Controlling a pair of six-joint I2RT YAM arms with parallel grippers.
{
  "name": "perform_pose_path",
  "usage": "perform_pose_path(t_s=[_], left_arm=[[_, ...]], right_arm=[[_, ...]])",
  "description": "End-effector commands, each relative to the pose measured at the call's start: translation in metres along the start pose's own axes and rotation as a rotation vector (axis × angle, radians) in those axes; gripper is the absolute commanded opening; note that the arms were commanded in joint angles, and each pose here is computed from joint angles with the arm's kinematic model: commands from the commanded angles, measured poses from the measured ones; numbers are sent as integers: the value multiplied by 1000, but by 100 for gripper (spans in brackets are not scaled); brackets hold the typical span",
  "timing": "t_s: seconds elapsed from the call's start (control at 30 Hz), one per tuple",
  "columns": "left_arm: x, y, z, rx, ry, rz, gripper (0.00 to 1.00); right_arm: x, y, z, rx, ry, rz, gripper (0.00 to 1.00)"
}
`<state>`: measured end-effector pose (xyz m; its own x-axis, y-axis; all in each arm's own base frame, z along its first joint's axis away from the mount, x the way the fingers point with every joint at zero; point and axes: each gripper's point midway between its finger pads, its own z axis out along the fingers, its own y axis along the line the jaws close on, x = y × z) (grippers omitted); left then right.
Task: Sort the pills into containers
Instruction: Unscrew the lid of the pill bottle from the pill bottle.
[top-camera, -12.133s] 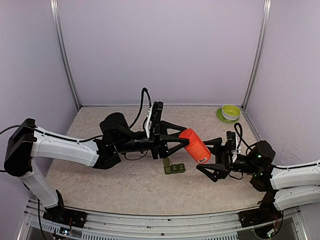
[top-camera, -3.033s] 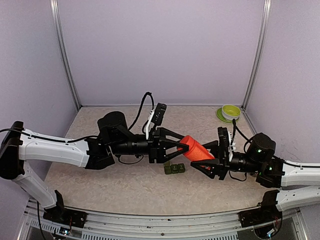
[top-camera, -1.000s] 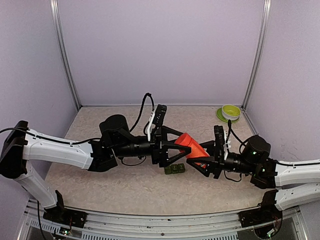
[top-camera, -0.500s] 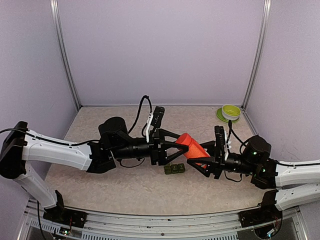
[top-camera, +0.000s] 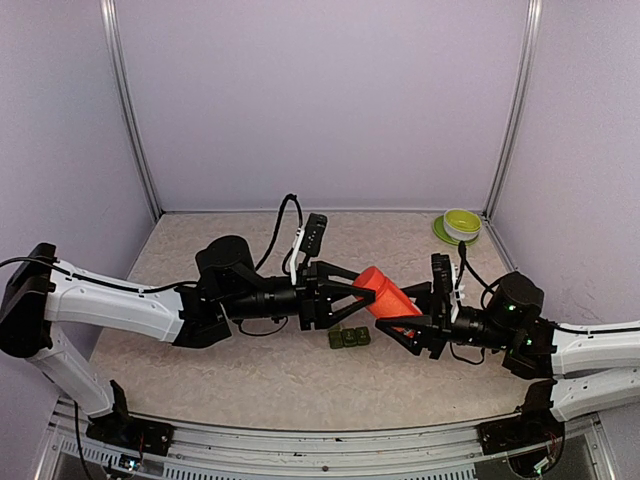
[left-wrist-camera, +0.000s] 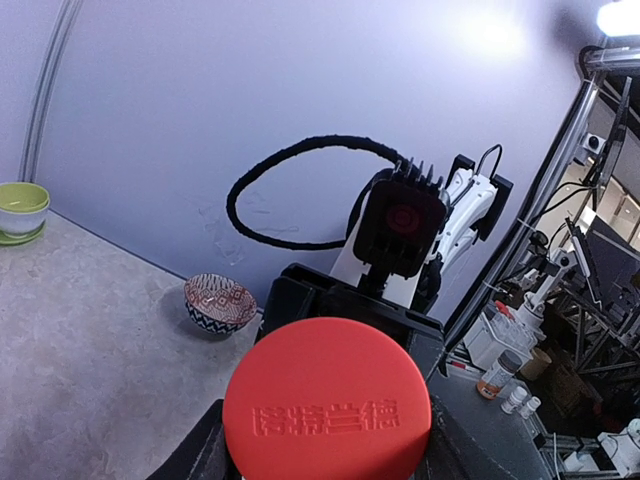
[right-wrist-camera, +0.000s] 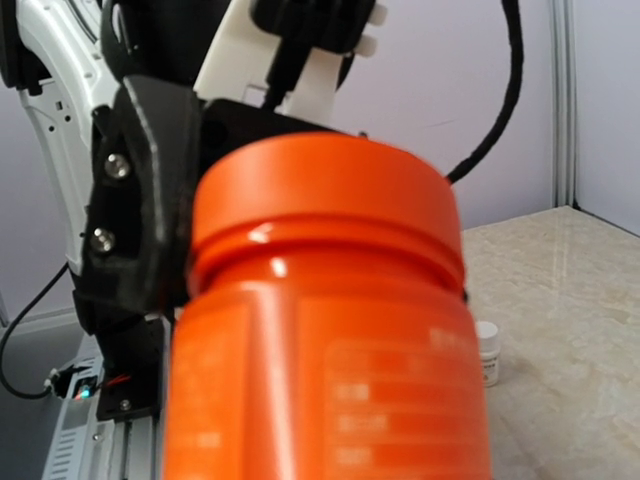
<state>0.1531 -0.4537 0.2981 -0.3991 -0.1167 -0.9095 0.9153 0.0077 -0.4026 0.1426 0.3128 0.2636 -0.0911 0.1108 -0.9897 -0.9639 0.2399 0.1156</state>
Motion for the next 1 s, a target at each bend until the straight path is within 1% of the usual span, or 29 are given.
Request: perform_pose_path(t_s=[0.0, 0.1, 0.3, 0.5, 0.67, 0.8, 0.97], left_arm=[[-19, -19, -3, 69, -58, 23, 45], [-24, -20, -5, 63, -73, 30, 45], [-34, -17, -13, 4, -107, 41, 45], [-39, -15, -13, -77, -135, -13, 45], [-38, -13, -4, -145, -146, -69, 45], [-36, -17, 3, -138, -137, -80, 50], [-38, -15, 0, -156, -148, -84, 49]], right_arm=[[11, -5, -1, 18, 34, -27, 18], [16, -6, 0, 20, 51, -25, 18], [9, -9, -7, 50, 9, -32, 17], [9, -15, -8, 89, 11, -69, 17], [13, -22, -5, 119, 29, -91, 16], [11, -23, -3, 126, 30, -103, 16], [4, -24, -7, 143, 9, -111, 15]])
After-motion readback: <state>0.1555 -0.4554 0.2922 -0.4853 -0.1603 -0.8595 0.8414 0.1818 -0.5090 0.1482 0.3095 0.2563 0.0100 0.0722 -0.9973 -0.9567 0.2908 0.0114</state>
